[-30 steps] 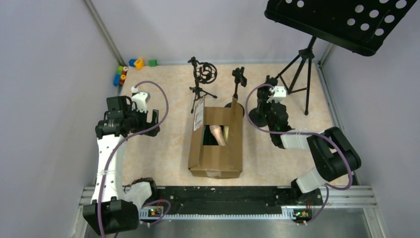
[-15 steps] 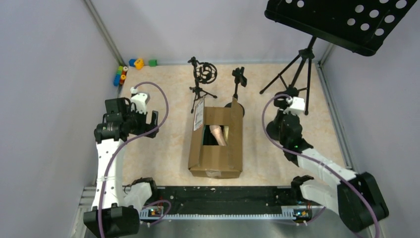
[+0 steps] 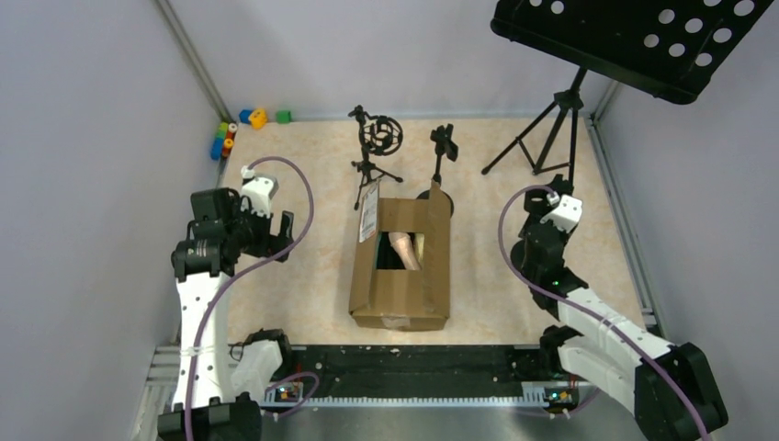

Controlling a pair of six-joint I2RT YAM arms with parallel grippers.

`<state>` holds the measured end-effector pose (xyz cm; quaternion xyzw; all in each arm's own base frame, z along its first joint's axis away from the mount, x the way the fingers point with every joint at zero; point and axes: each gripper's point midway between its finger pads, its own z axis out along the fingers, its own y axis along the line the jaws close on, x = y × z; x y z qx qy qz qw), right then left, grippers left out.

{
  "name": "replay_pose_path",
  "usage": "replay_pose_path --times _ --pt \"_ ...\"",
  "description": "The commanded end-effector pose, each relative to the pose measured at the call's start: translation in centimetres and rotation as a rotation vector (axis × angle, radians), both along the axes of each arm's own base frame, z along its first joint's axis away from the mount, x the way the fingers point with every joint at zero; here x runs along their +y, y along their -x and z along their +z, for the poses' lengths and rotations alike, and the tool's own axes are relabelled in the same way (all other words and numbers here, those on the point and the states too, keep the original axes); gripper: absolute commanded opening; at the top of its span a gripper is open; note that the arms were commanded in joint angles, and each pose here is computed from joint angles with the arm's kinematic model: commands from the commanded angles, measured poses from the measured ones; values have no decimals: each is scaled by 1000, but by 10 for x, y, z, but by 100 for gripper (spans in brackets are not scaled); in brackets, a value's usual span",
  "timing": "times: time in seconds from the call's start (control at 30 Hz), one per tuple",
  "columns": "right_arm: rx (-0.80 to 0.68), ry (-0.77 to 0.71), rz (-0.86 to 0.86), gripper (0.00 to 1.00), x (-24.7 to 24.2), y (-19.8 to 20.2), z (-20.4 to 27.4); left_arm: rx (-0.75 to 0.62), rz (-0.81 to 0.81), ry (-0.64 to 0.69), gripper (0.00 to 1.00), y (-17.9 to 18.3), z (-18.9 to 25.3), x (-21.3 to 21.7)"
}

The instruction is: Attach the microphones to the stand

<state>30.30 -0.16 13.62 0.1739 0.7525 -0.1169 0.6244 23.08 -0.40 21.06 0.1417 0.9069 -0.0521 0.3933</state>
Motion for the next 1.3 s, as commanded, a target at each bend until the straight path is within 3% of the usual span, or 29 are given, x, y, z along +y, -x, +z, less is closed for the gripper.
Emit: replay_pose_path --times 0.0,0.2,0.3,0.53,0.8,0.93,1.1,1.27 --pt "-27 -55 -78 57 -8 7 6 -13 -34 -3 99 6 1 -3" --pt "2 -163 -73 75 -4 22 10 -57 -102 49 99 8 18 -19" --pt "39 -213 -33 98 2 37 7 -96 -156 112 99 7 32 -34" --pt "57 -269 62 99 10 64 24 -95 -220 202 99 -5 49 -51" --pt "63 -231 134 99 13 70 79 -82 -239 189 99 -11 42 -54" --pt "109 -225 174 99 21 74 73 -92 -235 179 99 -12 42 -52" --pt "78 -208 160 99 22 66 67 -107 -232 169 99 -12 43 -51" --pt "-104 -144 153 94 23 34 88 -110 -223 152 99 -11 43 -48"
